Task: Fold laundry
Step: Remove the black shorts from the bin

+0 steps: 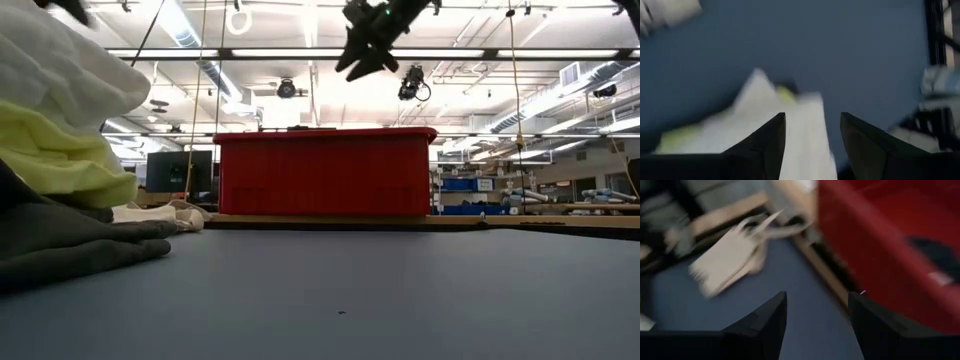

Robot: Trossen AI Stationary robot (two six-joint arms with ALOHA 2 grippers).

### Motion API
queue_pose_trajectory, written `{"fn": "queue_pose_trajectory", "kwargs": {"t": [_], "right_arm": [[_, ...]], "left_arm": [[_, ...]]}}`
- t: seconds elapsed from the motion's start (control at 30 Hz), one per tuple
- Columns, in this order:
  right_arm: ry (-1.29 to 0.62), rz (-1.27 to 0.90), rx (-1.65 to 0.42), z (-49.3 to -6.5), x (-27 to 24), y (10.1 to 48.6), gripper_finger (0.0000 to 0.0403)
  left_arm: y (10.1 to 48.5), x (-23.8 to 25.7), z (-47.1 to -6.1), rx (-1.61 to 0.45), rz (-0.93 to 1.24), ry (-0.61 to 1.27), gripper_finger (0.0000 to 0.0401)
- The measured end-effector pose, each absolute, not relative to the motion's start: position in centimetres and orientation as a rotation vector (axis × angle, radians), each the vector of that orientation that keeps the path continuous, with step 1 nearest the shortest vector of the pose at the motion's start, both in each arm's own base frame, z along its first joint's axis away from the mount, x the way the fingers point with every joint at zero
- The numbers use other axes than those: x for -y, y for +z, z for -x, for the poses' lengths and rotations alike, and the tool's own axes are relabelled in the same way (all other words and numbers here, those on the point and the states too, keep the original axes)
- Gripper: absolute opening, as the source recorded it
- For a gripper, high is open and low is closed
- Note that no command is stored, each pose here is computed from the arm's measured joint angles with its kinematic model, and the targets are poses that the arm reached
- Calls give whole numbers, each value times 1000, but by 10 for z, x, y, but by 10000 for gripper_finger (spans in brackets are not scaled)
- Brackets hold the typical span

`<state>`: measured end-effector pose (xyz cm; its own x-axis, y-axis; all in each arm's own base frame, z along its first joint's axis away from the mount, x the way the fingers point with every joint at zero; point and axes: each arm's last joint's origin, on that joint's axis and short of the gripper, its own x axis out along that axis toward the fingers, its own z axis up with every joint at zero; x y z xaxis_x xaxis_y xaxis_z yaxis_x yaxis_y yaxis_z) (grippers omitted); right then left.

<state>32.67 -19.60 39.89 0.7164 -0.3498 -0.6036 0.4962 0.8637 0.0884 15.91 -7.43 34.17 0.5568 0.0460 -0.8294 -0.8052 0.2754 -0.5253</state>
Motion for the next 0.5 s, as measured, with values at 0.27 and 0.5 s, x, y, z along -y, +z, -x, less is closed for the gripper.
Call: {"fn": "queue_pose_trajectory", "kwargs": {"t": [0.27, 0.5], "right_arm": [[-830, -221, -443, -286, 274, 408, 215], [-978, -360, -566, -262, 329, 364, 215]], "left_arm": [[348, -20, -185, -704, 939, 712, 192], [364, -134, -196, -386, 712, 622, 192]]}}
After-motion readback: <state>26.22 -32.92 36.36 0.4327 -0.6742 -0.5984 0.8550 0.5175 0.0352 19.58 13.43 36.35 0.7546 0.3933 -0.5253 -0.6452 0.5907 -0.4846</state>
